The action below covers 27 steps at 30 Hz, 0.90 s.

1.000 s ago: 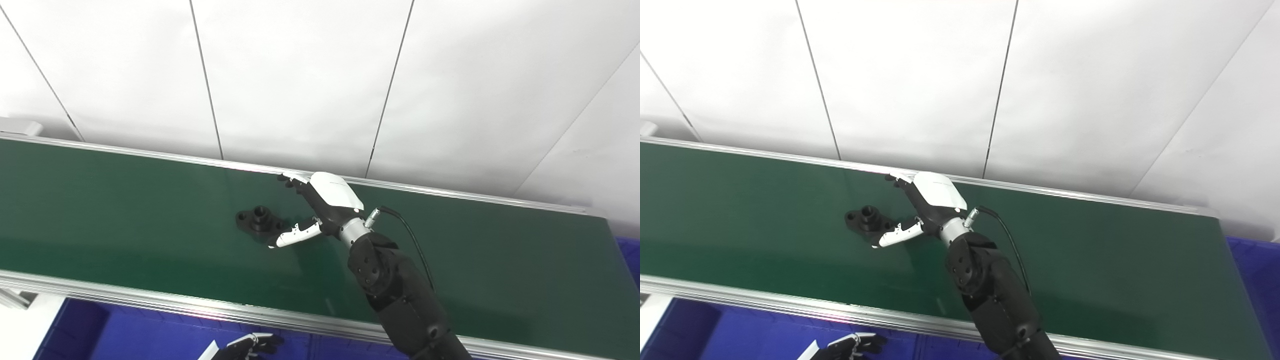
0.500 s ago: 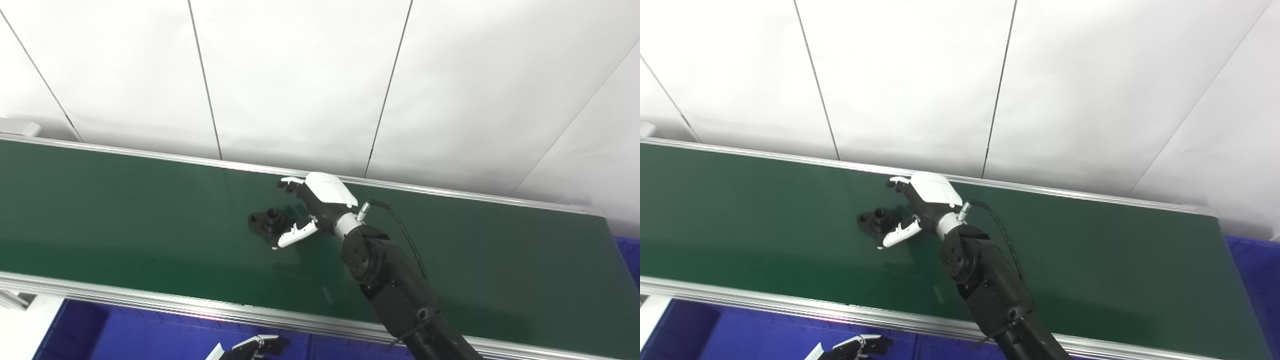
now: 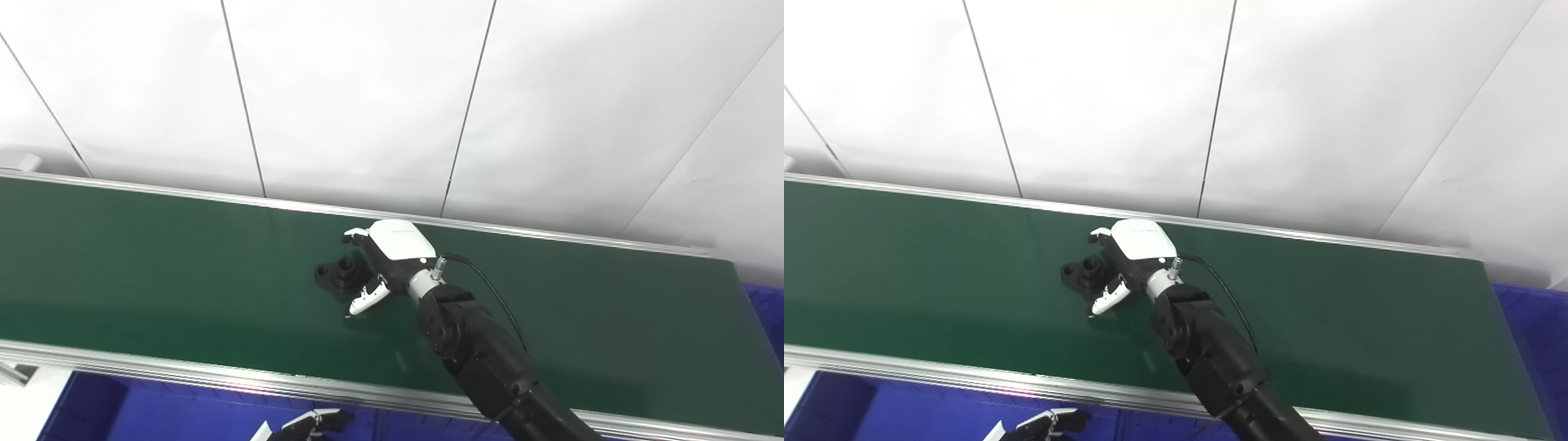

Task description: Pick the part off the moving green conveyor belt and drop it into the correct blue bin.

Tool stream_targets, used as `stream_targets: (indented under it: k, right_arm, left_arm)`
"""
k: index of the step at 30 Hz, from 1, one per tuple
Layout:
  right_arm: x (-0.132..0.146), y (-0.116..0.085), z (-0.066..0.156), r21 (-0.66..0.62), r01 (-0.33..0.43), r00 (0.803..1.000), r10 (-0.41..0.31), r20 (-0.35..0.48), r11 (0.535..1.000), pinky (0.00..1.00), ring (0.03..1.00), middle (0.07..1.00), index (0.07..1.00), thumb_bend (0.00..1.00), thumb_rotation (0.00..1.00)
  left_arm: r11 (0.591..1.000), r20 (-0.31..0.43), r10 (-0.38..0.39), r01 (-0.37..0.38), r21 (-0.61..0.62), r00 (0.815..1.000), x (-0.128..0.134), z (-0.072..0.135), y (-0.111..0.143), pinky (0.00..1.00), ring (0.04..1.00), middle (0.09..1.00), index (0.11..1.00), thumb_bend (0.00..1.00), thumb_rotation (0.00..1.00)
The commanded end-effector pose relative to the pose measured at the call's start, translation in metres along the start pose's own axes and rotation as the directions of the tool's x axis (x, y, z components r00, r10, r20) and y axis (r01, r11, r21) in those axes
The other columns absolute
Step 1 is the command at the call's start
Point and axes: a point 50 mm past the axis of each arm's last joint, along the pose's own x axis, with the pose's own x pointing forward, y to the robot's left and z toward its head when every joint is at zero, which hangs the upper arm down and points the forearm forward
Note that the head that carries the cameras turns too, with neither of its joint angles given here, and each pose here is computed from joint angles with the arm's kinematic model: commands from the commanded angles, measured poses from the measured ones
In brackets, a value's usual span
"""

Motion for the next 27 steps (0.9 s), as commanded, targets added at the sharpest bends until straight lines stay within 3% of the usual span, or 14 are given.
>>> stream_targets:
  k: [1,4,6,7,9,13,16,18,27]
  right_arm:
    - [-0.003,0.012,0.014,-0.007,-0.05,0.997,0.051,0.061,0.999,0.68,0.741,0.78,0.805,0.81,0.23]
    - [-0.009,0.02,0.012,-0.025,-0.055,0.996,0.056,0.074,0.998,0.58,0.666,0.729,0.772,0.78,0.19]
    - [-0.013,0.024,0.011,-0.031,-0.049,0.995,0.052,0.089,0.998,0.44,0.548,0.665,0.73,0.76,0.12]
    - [-0.015,0.026,0.01,-0.035,-0.054,0.994,0.057,0.096,0.998,0.36,0.458,0.557,0.646,0.67,0.06]
    - [-0.018,0.03,0.008,-0.045,-0.066,0.991,0.071,0.114,0.997,0.28,0.361,0.457,0.555,0.55,0.01]
    - [-0.027,0.038,0.004,-0.053,-0.087,0.984,0.094,0.151,0.995,0.18,0.245,0.417,0.51,0.53,0.0]
    - [-0.034,0.044,0.001,-0.065,-0.094,0.981,0.104,0.162,0.993,0.22,0.296,0.43,0.507,0.53,0.0]
    - [-0.037,0.045,-0.001,-0.067,-0.106,0.98,0.116,0.162,0.992,0.29,0.388,0.504,0.514,0.51,0.0]
    - [-0.045,0.045,-0.007,-0.074,-0.124,0.976,0.135,0.174,0.99,0.3,0.408,0.515,0.508,0.51,0.0]
  left_arm:
    - [1.0,0.049,0.011,-0.012,0.008,0.999,-0.002,0.008,0.001,0.7,0.789,0.82,0.768,0.69,0.49]
    - [1.0,0.055,0.011,-0.011,0.007,0.998,-0.002,0.009,0.0,0.71,0.791,0.822,0.77,0.69,0.49]
    - [1.0,0.06,0.011,-0.012,0.011,0.998,-0.002,0.011,0.0,0.71,0.795,0.826,0.774,0.69,0.5]
    - [1.0,0.064,0.012,-0.012,0.011,0.998,-0.002,0.012,0.0,0.71,0.798,0.827,0.776,0.7,0.5]
    - [1.0,0.07,0.014,-0.015,0.015,0.997,-0.002,0.013,0.0,0.72,0.799,0.825,0.776,0.69,0.5]
    - [1.0,0.08,0.019,-0.021,0.022,0.997,-0.001,0.015,-0.001,0.72,0.802,0.829,0.784,0.69,0.5]
    - [0.999,0.084,0.021,-0.023,0.022,0.996,0.0,0.015,-0.002,0.74,0.812,0.843,0.796,0.68,0.5]
    - [0.999,0.086,0.025,-0.026,0.019,0.996,0.0,0.016,-0.002,0.75,0.813,0.843,0.799,0.68,0.49]
    - [0.999,0.093,0.03,-0.031,0.017,0.995,0.001,0.018,-0.002,0.76,0.814,0.846,0.805,0.64,0.49]
